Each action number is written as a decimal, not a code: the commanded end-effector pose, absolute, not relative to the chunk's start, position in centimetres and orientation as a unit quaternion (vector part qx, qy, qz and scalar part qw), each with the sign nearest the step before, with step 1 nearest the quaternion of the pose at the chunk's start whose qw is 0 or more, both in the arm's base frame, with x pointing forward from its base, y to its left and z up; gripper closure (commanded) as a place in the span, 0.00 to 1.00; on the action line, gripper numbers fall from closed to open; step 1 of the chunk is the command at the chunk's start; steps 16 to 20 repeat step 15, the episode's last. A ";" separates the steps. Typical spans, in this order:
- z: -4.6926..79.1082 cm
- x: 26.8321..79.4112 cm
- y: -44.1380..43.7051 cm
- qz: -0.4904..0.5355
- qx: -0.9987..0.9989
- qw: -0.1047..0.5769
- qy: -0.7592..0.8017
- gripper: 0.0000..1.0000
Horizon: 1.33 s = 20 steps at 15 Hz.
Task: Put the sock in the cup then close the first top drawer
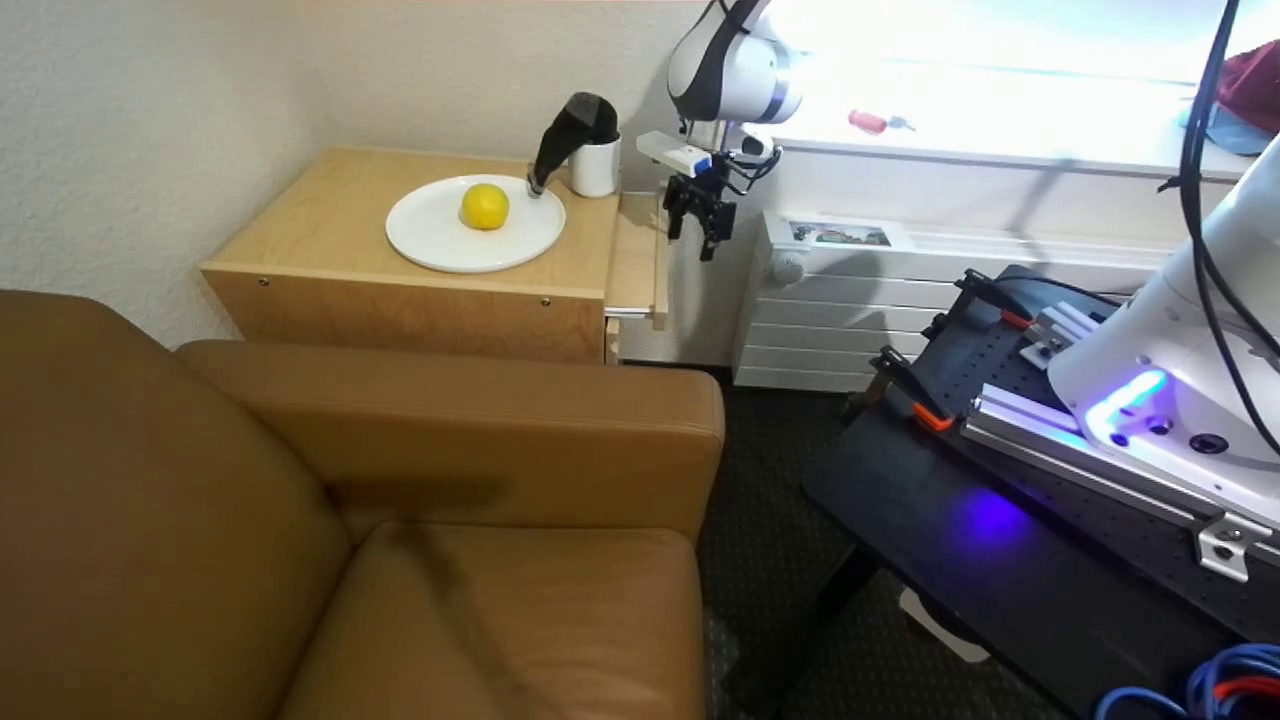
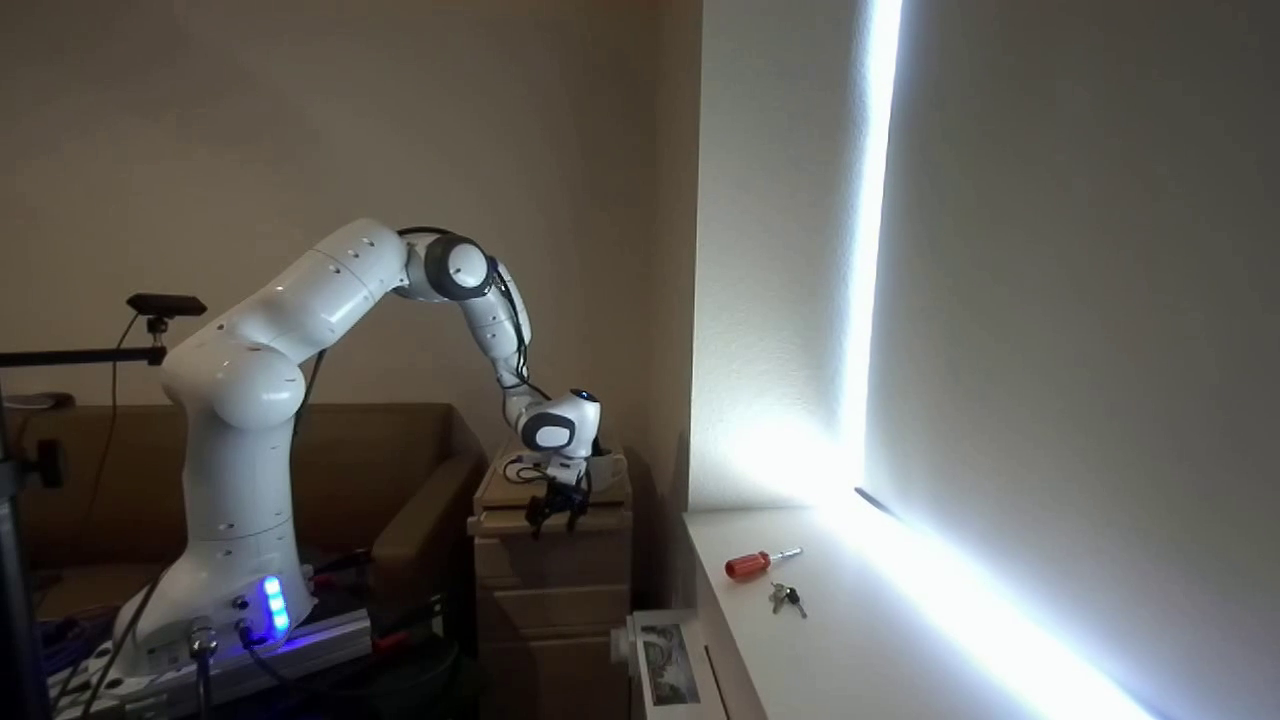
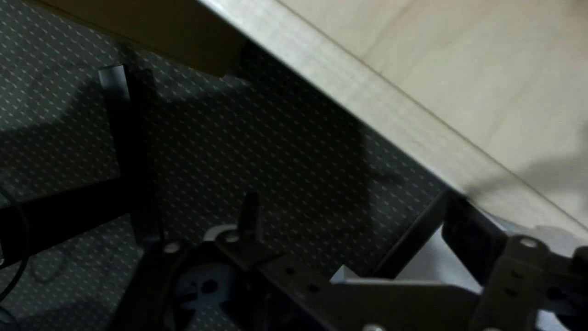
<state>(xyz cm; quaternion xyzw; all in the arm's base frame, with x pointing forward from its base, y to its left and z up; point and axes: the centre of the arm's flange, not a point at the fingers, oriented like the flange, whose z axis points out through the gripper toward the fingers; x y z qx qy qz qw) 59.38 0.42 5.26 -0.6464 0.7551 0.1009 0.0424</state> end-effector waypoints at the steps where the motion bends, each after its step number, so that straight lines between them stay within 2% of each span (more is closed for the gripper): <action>1: 5.9 60.8 3.0 0.097 -0.683 0.051 0.723 0.00; 6: 5.5 60.6 2.6 0.094 -0.695 0.035 0.712 0.00; 10: 5.9 57.8 -2.2 0.089 -0.687 -0.022 0.721 0.00; 14: 8.8 54.1 -7.8 0.099 -0.678 -0.003 0.728 0.00; 15: 5.5 57.1 -5.9 0.086 -0.673 -0.018 0.734 0.00; 20: 5.5 57.1 -5.9 0.086 -0.673 -0.018 0.734 0.00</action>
